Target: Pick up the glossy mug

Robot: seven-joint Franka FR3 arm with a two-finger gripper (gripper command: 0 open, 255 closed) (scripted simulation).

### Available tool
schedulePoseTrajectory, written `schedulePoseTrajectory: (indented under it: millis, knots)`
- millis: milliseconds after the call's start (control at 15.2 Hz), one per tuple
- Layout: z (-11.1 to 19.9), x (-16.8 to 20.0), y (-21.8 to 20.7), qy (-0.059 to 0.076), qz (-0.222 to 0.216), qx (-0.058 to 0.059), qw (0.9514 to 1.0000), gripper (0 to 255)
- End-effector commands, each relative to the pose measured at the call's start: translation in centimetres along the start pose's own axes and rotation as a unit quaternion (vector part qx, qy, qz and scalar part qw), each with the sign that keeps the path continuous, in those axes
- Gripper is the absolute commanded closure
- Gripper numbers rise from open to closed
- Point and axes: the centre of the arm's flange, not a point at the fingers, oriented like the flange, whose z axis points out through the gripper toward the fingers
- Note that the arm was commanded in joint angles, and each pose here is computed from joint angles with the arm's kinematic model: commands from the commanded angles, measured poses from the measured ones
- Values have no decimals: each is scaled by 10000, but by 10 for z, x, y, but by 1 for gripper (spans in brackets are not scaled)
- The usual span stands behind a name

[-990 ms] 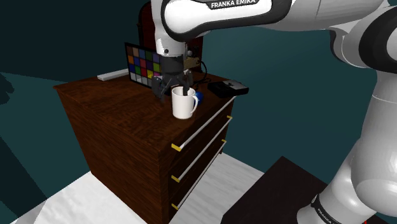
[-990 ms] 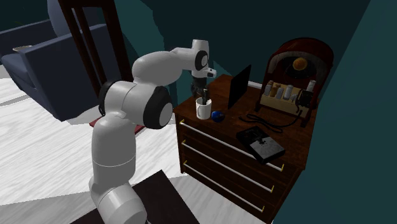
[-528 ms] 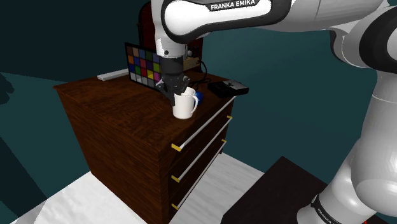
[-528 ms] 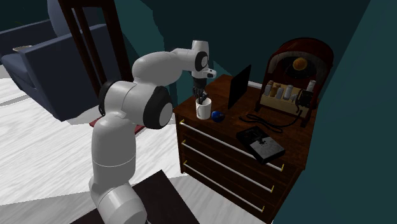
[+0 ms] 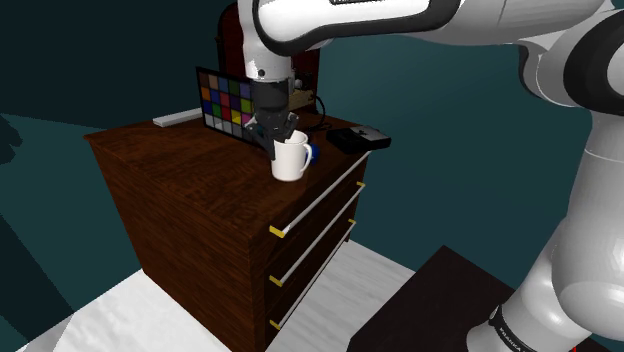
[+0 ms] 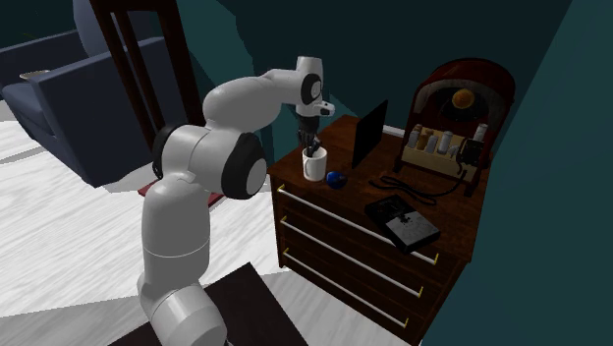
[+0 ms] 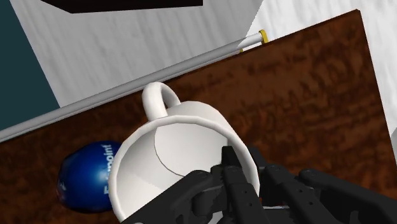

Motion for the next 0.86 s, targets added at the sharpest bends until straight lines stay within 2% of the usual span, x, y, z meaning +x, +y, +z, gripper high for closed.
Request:
schedulePoseTrajectory:
  millis: [0,660,792]
  knots:
    - [-10,-1,0,0,0,0,10000,255]
    - [-62,-3,3,0,0,0,10000,255]
    - [-63,-3,3,0,0,0,10000,255]
